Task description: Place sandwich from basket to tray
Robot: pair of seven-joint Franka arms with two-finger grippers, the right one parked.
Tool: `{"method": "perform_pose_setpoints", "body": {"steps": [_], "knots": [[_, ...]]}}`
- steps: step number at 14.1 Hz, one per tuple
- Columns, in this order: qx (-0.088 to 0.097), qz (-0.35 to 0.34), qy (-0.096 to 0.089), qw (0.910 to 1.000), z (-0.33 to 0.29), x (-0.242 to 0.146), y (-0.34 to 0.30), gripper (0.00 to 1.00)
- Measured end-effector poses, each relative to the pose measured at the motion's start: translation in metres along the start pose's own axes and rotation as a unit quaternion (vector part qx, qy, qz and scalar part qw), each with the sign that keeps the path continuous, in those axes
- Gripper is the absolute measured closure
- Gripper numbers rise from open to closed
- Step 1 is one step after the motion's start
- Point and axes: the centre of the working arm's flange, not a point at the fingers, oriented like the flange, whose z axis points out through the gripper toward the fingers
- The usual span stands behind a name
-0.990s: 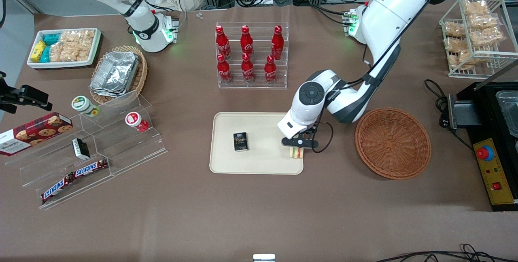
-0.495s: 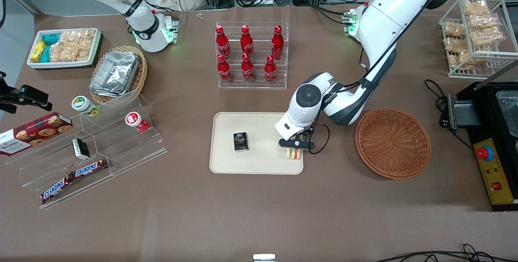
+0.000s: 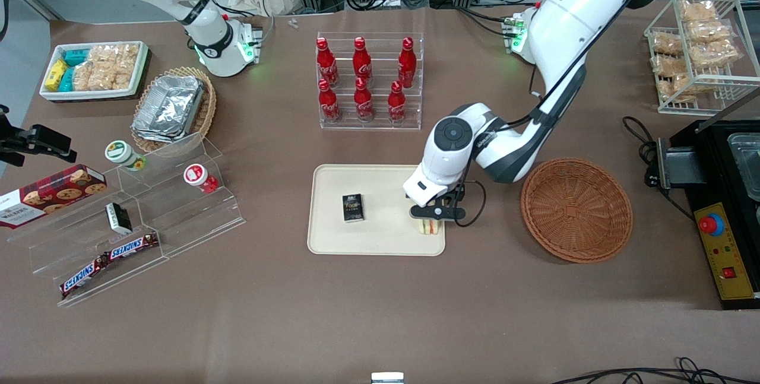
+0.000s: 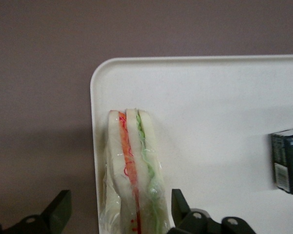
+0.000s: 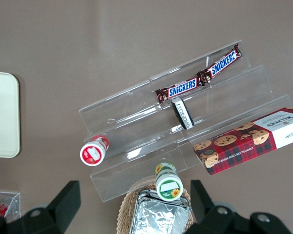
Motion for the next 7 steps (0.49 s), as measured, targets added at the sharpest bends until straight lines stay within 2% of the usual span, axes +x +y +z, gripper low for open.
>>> {"method": "perform_pose_setpoints", "body": {"steps": [2,3,5,7], "knots": [[0.006,-0.026,0.010,0.9996,-0.051,0.014,-0.011,0.00],[0.016,-0.035,0.007,0.9992,-0.075,0.019,-0.022,0.00],[0.037,-0.039,-0.019,0.9984,-0.108,0.026,-0.048,0.00],[0.034,-0.033,-0.051,0.9976,-0.135,0.038,-0.080,0.00]]}}
